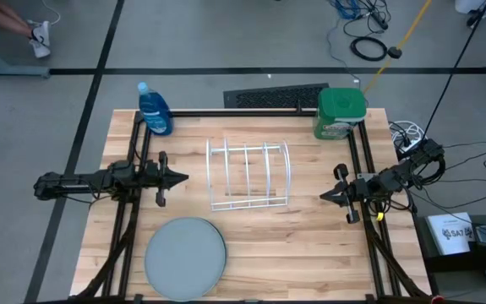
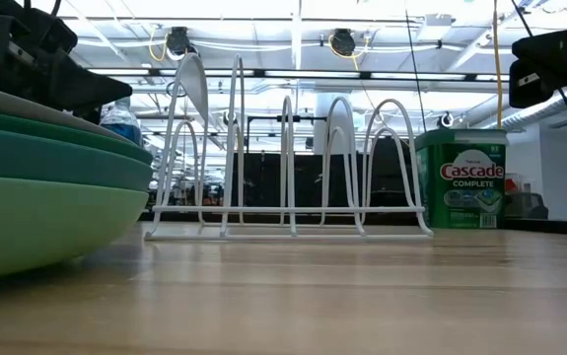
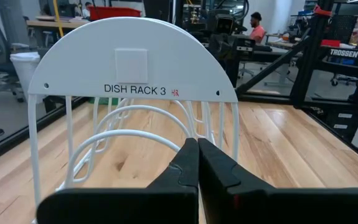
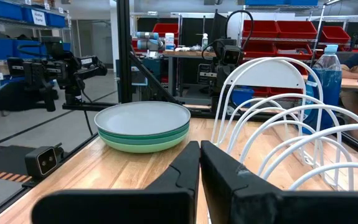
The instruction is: Sort dishes
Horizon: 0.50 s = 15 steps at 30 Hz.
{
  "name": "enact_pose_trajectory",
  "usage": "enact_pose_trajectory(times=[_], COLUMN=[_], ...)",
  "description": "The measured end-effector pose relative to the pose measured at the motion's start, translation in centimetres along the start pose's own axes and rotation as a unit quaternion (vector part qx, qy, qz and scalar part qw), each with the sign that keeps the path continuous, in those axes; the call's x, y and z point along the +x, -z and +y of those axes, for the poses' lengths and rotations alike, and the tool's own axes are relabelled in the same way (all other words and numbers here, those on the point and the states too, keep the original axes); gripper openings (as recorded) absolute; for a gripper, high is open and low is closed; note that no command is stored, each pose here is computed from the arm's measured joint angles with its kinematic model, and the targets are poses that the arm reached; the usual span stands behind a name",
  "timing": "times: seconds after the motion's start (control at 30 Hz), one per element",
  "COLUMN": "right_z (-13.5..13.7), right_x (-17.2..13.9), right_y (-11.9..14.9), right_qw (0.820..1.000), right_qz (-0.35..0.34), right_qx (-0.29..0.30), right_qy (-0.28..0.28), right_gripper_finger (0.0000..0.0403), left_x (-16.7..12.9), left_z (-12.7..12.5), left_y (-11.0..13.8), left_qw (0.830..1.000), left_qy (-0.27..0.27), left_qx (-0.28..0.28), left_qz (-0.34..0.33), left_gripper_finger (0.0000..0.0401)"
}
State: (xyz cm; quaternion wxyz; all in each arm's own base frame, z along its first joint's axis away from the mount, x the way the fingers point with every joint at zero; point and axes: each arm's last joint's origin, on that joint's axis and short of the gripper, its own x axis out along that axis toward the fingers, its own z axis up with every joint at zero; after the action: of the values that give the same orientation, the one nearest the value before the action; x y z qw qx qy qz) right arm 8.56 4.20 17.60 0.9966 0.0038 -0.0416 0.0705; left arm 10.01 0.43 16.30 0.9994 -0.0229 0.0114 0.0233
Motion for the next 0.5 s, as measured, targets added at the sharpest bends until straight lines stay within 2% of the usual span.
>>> enact_pose_trajectory(times=[0.1,0.23,0.3,0.4,0.5], right_z=[0.0,0.0,0.0,0.0,-0.1], right_x=[0.0,0.0,0.0,0.0,0.0], right_y=[0.0,0.0,0.0,0.0,-0.1], right_qw=[1.000,1.000,1.000,1.000,0.999], right_qz=[0.000,0.000,0.000,0.000,-0.002], right_qx=[0.000,0.000,0.000,0.000,-0.040], right_qy=[0.000,0.000,0.000,0.000,0.008], right_gripper_finger=[0.0011,0.0011,0.0011,0.0011,0.0011], left_x=[0.0,-0.3,-0.7,-1.5,-1.9], left_z=[0.0,-0.1,-0.1,-0.2,-0.5], left_y=[-0.5,-2.3,-3.5,-5.1,-5.7], left_qw=[1.000,0.987,0.972,0.942,0.915], left_qy=[-0.001,0.017,0.032,0.055,0.130], left_qx=[-0.012,-0.107,-0.139,-0.193,-0.254], left_qz=[-0.026,-0.121,-0.184,-0.268,-0.284], left_gripper_finger=[0.0000,0.0000,0.0000,0.0000,0.0000])
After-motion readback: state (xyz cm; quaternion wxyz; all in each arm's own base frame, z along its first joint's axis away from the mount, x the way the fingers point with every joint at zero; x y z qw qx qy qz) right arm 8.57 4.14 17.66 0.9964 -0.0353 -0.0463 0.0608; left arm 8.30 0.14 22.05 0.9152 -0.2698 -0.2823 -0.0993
